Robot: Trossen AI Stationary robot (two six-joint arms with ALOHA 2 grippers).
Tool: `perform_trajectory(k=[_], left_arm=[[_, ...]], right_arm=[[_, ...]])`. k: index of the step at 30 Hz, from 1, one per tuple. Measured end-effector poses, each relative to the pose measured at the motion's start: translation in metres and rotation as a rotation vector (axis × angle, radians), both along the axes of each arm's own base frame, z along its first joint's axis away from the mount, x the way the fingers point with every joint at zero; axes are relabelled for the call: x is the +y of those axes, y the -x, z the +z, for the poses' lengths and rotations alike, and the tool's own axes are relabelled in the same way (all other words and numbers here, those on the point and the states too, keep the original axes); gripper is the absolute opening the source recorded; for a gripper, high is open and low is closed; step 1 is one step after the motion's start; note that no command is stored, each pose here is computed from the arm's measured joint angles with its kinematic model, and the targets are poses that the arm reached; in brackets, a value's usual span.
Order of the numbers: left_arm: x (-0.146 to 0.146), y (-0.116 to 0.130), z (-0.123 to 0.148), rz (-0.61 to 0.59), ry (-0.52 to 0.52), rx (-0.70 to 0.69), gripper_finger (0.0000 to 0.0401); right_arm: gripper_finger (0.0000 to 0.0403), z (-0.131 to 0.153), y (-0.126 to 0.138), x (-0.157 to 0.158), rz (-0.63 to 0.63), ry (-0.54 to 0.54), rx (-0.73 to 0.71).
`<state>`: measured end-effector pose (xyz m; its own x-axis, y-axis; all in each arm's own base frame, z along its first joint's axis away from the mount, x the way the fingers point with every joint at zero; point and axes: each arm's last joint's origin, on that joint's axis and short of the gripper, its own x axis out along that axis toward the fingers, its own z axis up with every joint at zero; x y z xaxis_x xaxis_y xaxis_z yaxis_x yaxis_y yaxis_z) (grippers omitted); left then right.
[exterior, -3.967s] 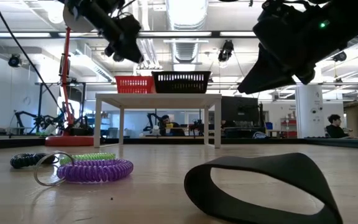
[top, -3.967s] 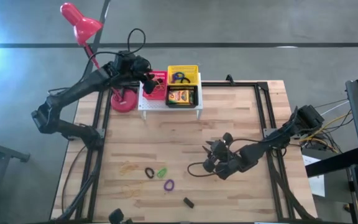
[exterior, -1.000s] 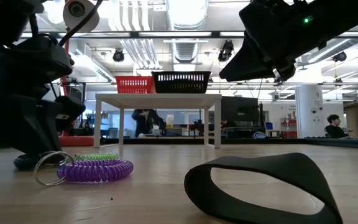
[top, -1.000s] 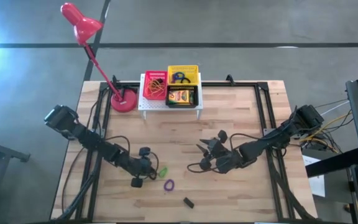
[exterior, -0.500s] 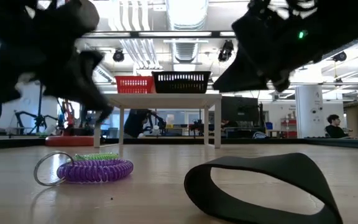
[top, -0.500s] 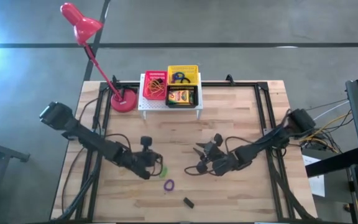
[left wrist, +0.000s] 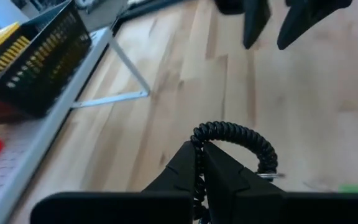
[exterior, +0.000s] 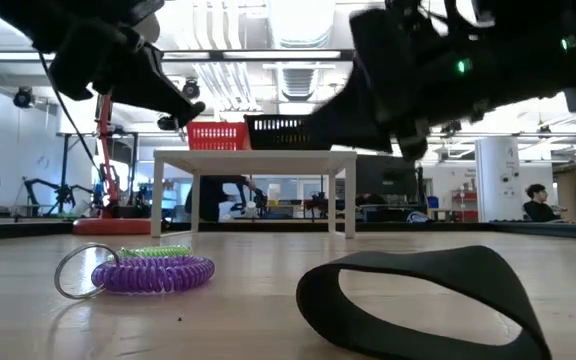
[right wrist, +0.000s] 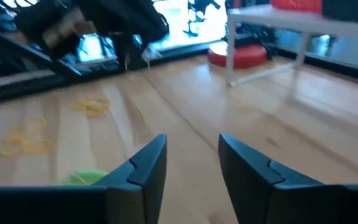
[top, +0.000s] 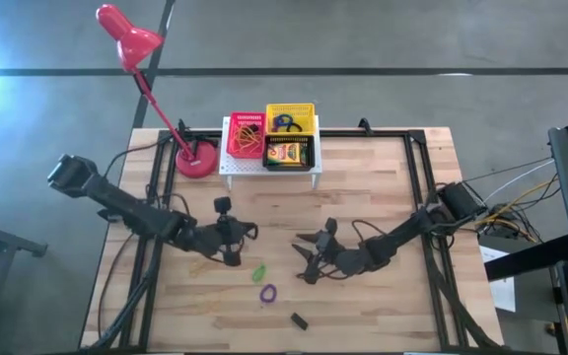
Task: Pick & Place Office Desk Supplies
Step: Put the black spring keychain into the yellow bin on the shelf
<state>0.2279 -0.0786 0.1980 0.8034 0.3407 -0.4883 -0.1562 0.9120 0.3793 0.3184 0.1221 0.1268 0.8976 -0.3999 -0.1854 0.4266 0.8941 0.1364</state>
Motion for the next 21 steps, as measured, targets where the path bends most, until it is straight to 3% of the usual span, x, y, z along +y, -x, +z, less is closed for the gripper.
perform_trajectory(k=[6, 11, 21], left_arm=[[0.005, 0.001, -0.017, -0.009, 0.119, -0.213, 0.0018], [0.005, 0.002, -0.018, -0.093, 0.198, -0.406, 0.0018], [0.003, -0.004, -0.019, -0.148, 0.194, -0.417, 0.002]], right_arm=[[0.0195, 0.024, 0.001, -0.004, 0.051, -0.013, -0.052], [0.0223, 0.034, -0.008, -0.005, 0.103, 0.04, -0.056], [0.023, 0.046, -0.04, -0.008, 0.102, 0.109, -0.076]])
